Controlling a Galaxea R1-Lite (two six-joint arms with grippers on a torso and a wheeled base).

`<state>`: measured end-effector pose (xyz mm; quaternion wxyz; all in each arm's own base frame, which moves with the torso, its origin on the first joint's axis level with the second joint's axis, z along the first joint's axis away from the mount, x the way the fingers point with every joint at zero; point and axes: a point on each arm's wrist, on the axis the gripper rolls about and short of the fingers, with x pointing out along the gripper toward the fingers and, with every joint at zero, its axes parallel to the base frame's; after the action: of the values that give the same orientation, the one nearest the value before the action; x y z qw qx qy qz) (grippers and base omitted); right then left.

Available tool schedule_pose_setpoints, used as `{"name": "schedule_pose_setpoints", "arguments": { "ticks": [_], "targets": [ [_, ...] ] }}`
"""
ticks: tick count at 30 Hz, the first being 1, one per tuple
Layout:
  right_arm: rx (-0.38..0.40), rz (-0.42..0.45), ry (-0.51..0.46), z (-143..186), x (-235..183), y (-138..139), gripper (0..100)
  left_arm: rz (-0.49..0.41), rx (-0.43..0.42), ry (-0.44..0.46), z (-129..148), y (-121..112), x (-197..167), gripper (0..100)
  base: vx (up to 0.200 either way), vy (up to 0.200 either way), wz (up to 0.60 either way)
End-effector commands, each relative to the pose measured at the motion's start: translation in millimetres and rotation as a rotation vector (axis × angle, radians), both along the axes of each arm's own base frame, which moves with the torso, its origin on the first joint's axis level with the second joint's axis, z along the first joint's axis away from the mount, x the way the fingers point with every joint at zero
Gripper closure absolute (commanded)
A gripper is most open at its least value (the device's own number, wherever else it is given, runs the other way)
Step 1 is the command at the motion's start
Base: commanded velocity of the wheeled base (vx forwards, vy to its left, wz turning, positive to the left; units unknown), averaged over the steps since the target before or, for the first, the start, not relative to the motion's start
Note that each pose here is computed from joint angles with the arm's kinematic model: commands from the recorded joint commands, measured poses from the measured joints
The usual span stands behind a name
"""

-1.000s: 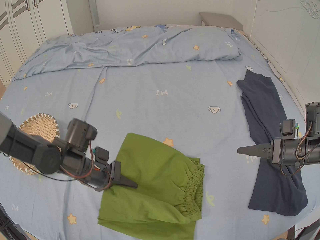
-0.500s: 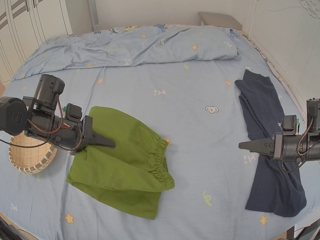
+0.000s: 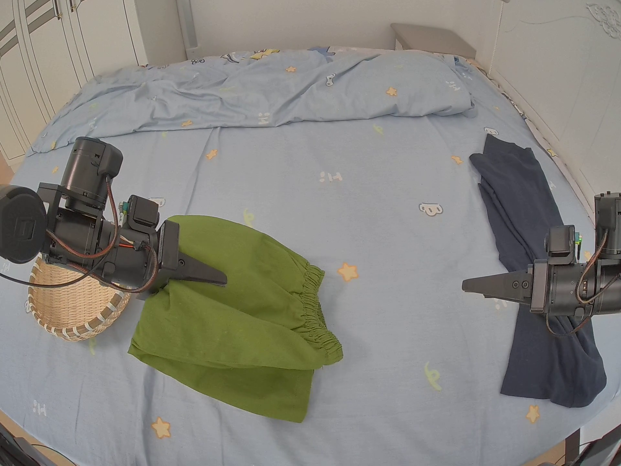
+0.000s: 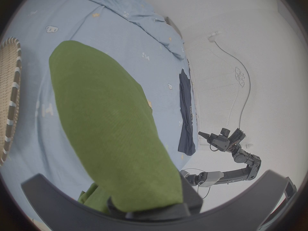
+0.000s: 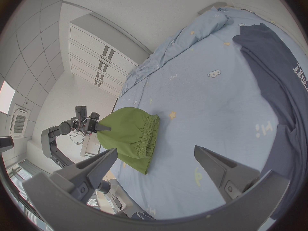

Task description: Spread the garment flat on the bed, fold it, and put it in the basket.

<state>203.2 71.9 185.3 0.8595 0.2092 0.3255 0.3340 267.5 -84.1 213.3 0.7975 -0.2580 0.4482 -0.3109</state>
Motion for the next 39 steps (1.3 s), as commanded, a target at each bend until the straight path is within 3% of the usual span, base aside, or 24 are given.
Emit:
{"name": "schedule_pose_setpoints", "arguments": {
  "ticks": [1,13,23,26,30,35,39],
  "targets": [
    [0.000,-0.001,-0.001,0.1,0.0,-0.1,0,0.002,-0.004,-0.015,4.2,1.0,-1.9,100,0.000,0.200,0.00],
    [0.000,0.001,-0.002,0.4,-0.4,0.2,0,-0.015,-0.001,-0.025,5.3,-1.0,-7.6,100,0.000,0.200,0.00],
    [0.005,0.001,-0.017,3.7,-3.2,-0.6,0,-0.096,0.003,-0.101,16.8,-10.6,-27.6,100,0.000,0.000,0.00],
    [0.006,0.004,-0.020,4.3,-4.4,-0.3,0,-0.158,0.000,-0.131,21.1,-22.5,-34.3,100,0.000,0.000,0.00],
    [0.001,0.013,-0.020,3.5,-6.9,2.4,0,-0.207,0.018,-0.231,30.7,-25.7,-31.5,100,0.000,0.000,0.00],
    [0.002,0.014,-0.021,3.9,-7.3,2.6,0,-0.167,0.008,-0.337,57.1,-17.7,-22.0,100,0.000,0.000,0.00],
    [0.002,0.013,-0.023,4.2,-7.5,2.2,0,-0.076,0.014,-0.387,68.2,6.0,-16.3,100,0.000,0.000,0.00]
  ]
}}
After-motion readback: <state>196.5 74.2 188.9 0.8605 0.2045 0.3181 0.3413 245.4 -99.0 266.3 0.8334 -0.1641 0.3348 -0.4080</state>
